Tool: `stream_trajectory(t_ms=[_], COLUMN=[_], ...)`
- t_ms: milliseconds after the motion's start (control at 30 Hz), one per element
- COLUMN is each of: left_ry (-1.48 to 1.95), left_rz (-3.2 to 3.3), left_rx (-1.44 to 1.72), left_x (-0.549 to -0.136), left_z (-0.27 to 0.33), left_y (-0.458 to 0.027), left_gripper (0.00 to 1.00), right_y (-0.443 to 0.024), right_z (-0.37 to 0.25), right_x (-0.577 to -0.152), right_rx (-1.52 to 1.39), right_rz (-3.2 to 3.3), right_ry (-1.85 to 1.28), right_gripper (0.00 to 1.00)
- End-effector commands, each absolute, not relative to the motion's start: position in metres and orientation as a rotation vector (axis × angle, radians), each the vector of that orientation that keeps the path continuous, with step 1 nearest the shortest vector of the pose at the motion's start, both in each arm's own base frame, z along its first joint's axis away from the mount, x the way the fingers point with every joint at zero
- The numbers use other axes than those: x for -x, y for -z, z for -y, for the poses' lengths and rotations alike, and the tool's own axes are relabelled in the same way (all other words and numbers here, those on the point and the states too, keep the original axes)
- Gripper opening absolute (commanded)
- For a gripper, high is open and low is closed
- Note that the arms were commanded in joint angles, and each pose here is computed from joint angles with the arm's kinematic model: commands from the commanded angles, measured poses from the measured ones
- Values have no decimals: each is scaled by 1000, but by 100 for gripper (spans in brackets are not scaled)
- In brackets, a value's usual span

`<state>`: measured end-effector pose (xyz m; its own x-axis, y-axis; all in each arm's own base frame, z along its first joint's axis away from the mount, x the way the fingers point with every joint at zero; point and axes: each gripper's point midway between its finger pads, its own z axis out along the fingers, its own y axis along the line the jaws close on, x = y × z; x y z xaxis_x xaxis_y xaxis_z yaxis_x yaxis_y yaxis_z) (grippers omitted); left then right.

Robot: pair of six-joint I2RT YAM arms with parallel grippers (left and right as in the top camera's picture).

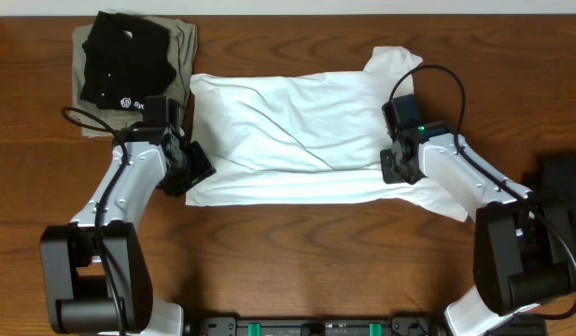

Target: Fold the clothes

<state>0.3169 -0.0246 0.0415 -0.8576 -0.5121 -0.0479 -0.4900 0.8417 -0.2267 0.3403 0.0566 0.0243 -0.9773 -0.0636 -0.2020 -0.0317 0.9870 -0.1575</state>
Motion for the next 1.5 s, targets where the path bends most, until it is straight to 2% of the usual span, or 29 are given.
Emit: stream_trajectory(t_ms=[0, 200, 333, 400, 433, 500, 533, 667, 833, 967, 1033, 1133, 1200, 1333, 1467], left_ry=[305, 306, 306, 306, 306, 306, 306, 305, 295, 288, 286, 301, 380, 480, 480], left_rz=[-2918, -2915, -2916, -2916, -2916, -2916, -2916, -2921, -2947, -2976, -2993, -3017, -3028, -3026, -3022], left_rx=[763, 761, 756, 756, 756, 756, 756, 734, 597, 562, 569, 560, 522, 504, 472], left_x=[-315, -316, -316, -316, -316, -316, -316, -316, -315, -309, -304, -298, -296, -296, -298], left_z=[24, 24, 24, 24, 24, 24, 24, 24, 24, 24, 24, 27, 36, 49, 53], left_y=[-41, -41, -41, -41, -41, -41, -41, -41, -41, -41, -41, -42, -44, -47, -47], left_gripper=[53, 53, 53, 53, 53, 53, 53, 53, 53, 53, 51, 40, 37, 25, 23], right_y=[-43, -70, -75, -70, -66, -56, -51, -44, -77, -106, -113, -119, -117, -96, -66], right_z=[-71, -100, -109, -108, -108, -107, -107, -100, -74, -62, -54, -45, -42, -50, -60], right_x=[-371, -411, -423, -423, -423, -420, -418, -413, -404, -376, -351, -319, -307, -301, -297], right_rx=[58, -17, -12, -16, -16, -14, -15, -27, -182, -268, -298, -335, -348, -350, -350], right_rz=[-2836, -2692, -2642, -2651, -2662, -2691, -2705, -2739, -2754, -2819, -2882, -2979, -3023, -3053, -3053], right_ry=[152, -60, -123, -115, -111, -102, -97, -55, -10, -56, -48, -30, -12, -91, -184], right_gripper=[1, 1, 1, 8, 15, 36, 51, 56, 56, 56, 50, 42, 38, 23, 7])
